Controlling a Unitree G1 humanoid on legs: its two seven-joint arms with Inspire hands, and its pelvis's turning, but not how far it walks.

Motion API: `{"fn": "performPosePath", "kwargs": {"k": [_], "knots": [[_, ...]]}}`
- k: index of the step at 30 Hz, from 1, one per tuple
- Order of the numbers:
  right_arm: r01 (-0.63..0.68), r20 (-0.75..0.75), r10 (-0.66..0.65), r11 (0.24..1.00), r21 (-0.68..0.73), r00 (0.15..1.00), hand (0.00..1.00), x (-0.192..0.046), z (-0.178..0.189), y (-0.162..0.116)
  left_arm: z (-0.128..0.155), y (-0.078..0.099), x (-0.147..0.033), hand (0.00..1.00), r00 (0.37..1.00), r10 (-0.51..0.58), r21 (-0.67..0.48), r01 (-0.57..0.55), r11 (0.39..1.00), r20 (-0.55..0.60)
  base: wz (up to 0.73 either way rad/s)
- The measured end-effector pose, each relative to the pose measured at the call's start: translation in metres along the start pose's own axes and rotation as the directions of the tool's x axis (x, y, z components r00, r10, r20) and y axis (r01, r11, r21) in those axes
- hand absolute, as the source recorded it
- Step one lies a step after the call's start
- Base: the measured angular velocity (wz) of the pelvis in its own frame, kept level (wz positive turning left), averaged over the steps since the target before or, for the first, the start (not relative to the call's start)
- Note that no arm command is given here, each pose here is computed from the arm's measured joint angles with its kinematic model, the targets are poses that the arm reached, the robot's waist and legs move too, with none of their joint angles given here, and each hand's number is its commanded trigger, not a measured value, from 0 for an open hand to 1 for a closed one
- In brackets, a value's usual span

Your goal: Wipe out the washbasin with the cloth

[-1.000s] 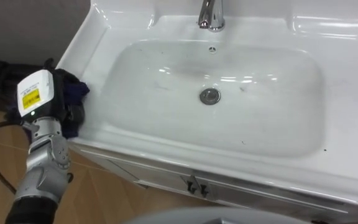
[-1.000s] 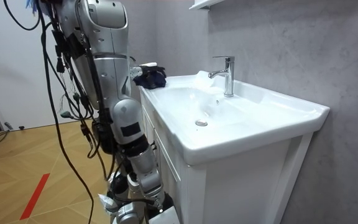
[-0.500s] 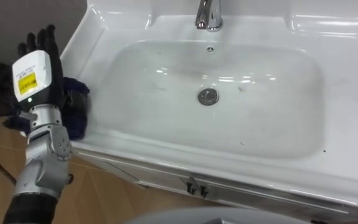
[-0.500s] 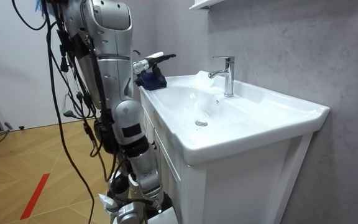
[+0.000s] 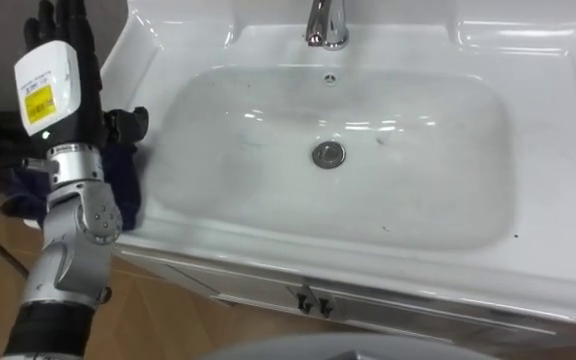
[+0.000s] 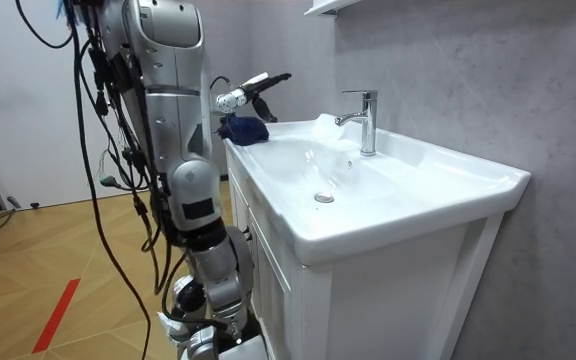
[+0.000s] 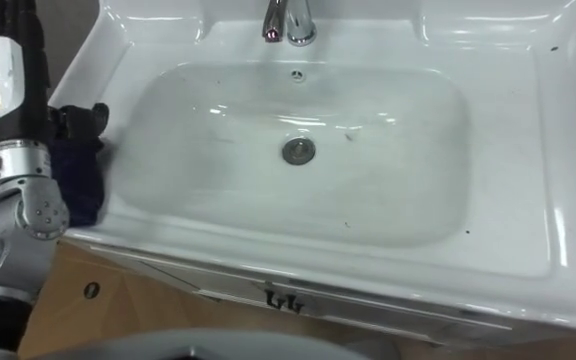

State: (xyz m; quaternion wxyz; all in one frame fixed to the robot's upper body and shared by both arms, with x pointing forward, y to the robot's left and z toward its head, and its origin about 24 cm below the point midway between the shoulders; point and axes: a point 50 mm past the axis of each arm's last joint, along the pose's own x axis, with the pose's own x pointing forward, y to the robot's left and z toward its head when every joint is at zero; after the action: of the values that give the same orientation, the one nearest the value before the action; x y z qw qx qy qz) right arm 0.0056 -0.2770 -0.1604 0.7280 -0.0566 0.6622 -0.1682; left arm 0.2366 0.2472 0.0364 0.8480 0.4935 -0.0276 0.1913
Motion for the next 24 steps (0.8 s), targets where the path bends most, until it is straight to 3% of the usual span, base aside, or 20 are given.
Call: {"fn": "performPosePath", "kwargs": {"k": [5, 11, 15, 17, 21, 24], "knots": [[0.027, 0.025, -0.028, 0.999, 0.025, 0.999, 0.0, 0.0, 0.008, -0.001, -0.005, 0.015, 0.012, 0.0, 0.99, 0.098, -0.197, -0.117, 0.973, -0.101, 0.0], [0.031, 0.03, -0.034, 0.997, 0.075, 0.999, 0.0, 0.0, 0.008, -0.003, -0.019, 0.042, 0.02, 0.0, 0.954, 0.24, -0.268, -0.282, 0.921, -0.181, -0.06], [0.041, 0.017, -0.043, 0.995, 0.091, 0.999, 0.0, 0.0, 0.002, -0.006, -0.035, 0.074, 0.022, 0.0, 0.879, 0.412, -0.24, -0.465, 0.852, -0.241, 0.0], [0.044, 0.006, -0.045, 0.994, 0.101, 0.999, 0.0, 0.0, -0.001, -0.007, -0.048, 0.095, 0.019, 0.0, 0.81, 0.511, -0.207, -0.574, 0.792, -0.288, 0.05], [0.051, 0.001, -0.051, 0.996, 0.072, 0.999, 0.0, -0.001, -0.007, -0.009, -0.067, 0.118, 0.009, 0.0, 0.726, 0.6, -0.141, -0.669, 0.73, -0.337, 0.18], [0.065, -0.033, -0.063, 0.996, 0.056, 0.997, 0.0, -0.002, -0.015, -0.015, -0.093, 0.125, -0.018, 0.0, 0.683, 0.594, -0.089, -0.684, 0.724, -0.425, 0.2]]}}
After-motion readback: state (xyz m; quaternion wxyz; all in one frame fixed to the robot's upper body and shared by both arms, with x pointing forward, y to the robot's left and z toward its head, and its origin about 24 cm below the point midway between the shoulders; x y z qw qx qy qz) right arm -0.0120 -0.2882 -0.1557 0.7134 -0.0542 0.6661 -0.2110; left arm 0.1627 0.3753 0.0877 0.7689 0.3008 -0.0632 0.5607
